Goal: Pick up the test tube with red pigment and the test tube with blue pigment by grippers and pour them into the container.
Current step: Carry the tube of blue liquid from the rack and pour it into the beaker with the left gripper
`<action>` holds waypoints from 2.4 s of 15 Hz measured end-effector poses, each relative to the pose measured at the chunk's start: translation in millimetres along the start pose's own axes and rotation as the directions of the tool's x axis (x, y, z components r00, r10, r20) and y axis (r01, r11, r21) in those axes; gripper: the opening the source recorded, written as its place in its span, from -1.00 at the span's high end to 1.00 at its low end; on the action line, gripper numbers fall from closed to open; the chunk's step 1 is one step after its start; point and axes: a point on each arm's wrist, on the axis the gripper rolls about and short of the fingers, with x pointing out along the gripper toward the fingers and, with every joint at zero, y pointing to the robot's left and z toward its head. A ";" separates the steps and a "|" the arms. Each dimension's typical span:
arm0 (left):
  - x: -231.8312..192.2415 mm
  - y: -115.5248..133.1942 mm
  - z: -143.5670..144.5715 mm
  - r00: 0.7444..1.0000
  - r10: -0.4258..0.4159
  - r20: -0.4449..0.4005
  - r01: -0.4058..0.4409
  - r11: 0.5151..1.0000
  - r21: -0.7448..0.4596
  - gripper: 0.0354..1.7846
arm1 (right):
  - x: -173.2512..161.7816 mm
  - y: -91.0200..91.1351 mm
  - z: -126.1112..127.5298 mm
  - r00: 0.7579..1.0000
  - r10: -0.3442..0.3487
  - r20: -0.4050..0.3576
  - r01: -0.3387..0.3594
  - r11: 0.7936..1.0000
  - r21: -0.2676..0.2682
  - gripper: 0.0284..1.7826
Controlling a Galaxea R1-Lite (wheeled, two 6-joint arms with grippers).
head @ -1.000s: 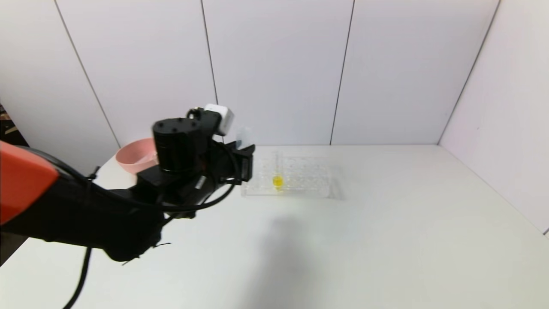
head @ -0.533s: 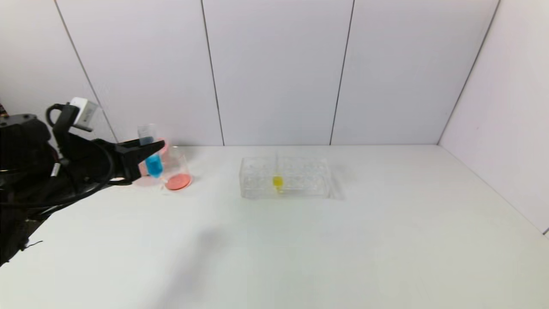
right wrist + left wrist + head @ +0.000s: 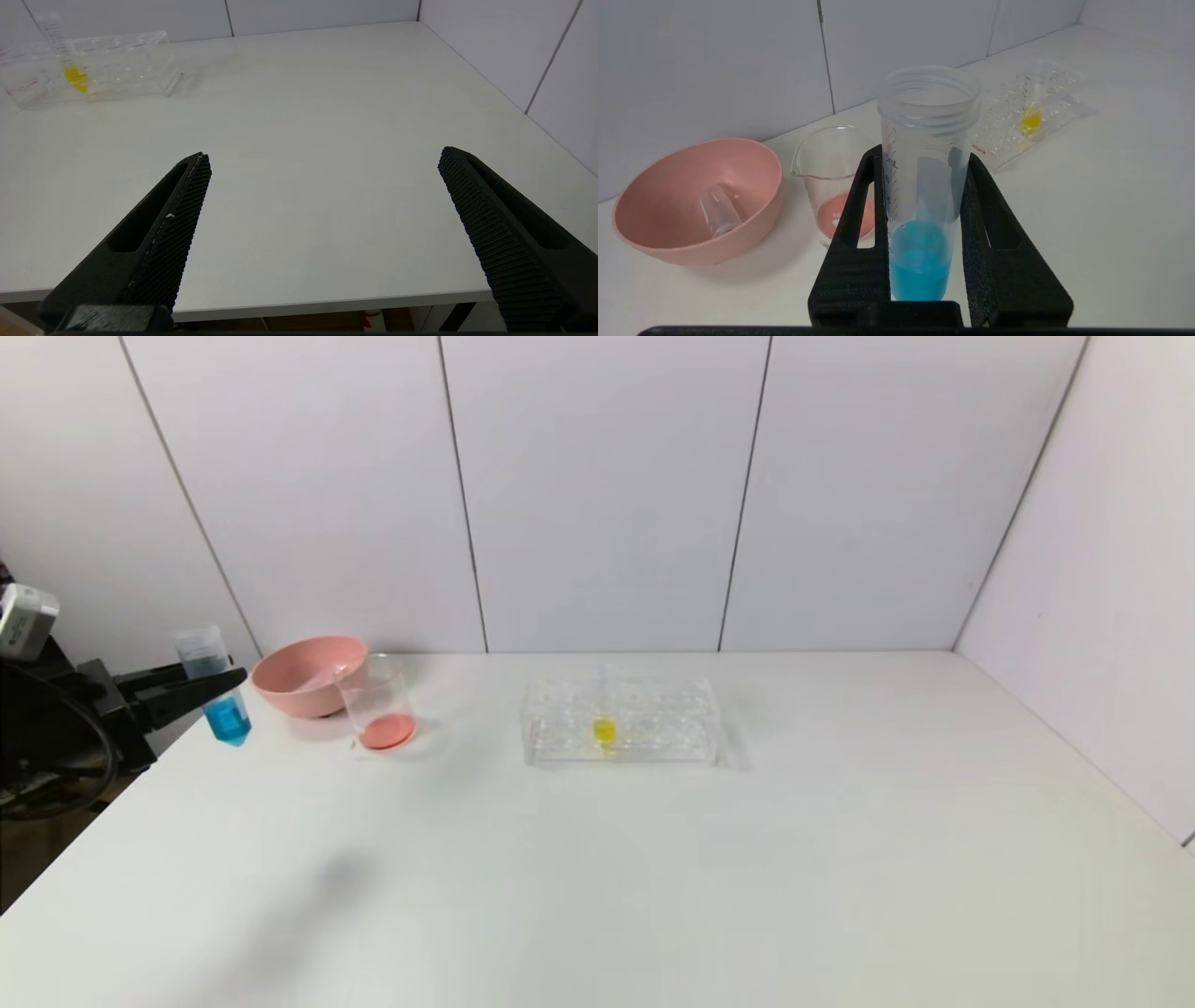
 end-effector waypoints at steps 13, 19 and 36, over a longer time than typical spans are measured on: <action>55.0 61.2 10.2 1.000 -0.019 -0.001 0.019 0.995 -0.101 0.53 | 0.0 0.0 0.0 1.000 0.000 0.000 0.000 1.000 0.000 -0.99; 92.0 88.8 28.2 0.996 -0.029 -0.088 0.017 0.991 -0.133 0.53 | 0.0 0.0 0.0 1.000 0.000 0.000 0.000 1.000 0.000 -0.99; 118.5 84.1 40.3 0.792 0.103 -0.601 0.099 0.951 0.293 0.53 | 0.0 0.0 0.0 1.000 0.000 0.000 0.000 1.000 0.000 -0.99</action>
